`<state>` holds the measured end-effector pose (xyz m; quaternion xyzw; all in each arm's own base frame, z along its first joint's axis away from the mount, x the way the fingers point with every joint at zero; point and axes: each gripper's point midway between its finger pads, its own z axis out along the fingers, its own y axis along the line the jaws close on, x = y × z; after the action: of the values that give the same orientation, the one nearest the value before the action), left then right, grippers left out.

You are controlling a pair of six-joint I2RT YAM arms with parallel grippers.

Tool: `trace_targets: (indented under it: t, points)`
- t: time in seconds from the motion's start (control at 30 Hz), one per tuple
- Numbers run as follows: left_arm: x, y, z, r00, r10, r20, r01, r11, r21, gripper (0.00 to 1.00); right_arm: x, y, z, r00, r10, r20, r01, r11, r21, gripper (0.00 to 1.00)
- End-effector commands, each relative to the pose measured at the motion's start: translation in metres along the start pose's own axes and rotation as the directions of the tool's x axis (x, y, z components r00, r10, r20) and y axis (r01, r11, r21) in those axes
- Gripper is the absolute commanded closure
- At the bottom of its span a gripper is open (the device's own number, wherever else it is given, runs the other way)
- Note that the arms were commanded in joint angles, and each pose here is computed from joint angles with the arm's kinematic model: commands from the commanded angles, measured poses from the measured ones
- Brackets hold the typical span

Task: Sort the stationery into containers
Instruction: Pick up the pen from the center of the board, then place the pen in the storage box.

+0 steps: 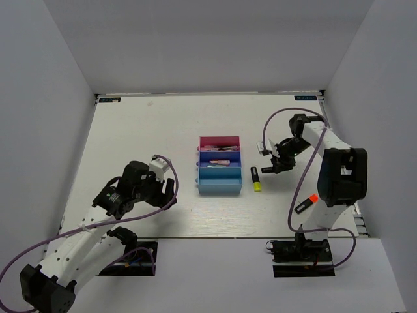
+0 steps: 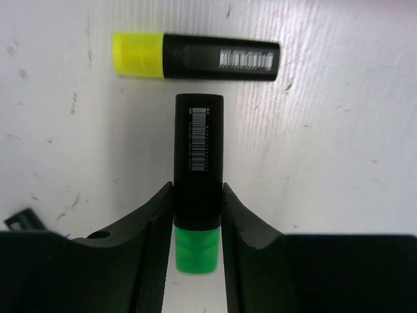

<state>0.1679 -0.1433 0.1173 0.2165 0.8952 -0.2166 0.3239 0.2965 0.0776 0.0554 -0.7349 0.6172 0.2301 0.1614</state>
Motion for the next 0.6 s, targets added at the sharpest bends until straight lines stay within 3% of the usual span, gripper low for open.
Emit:
trace_targets:
  t: [0.0,0.3,0.57]
  points:
    - [-0.001,-0.004,0.0,1.0,-0.015,0.017,0.015,1.0,0.024,0.21,-0.046,0.007,-0.025,0.995,0.054,0.089,-0.059,0.997,0.052,1.0]
    - [-0.005,-0.007,0.0,0.999,-0.042,0.03,0.04,0.999,0.037,0.21,-0.148,0.021,-0.021,0.972,0.092,0.214,-0.099,0.995,0.023,1.0]
    - [-0.006,-0.008,-0.001,0.999,-0.045,0.022,0.044,0.998,0.037,0.21,-0.192,-0.006,0.009,0.989,-0.073,0.128,0.066,0.996,0.056,1.0]
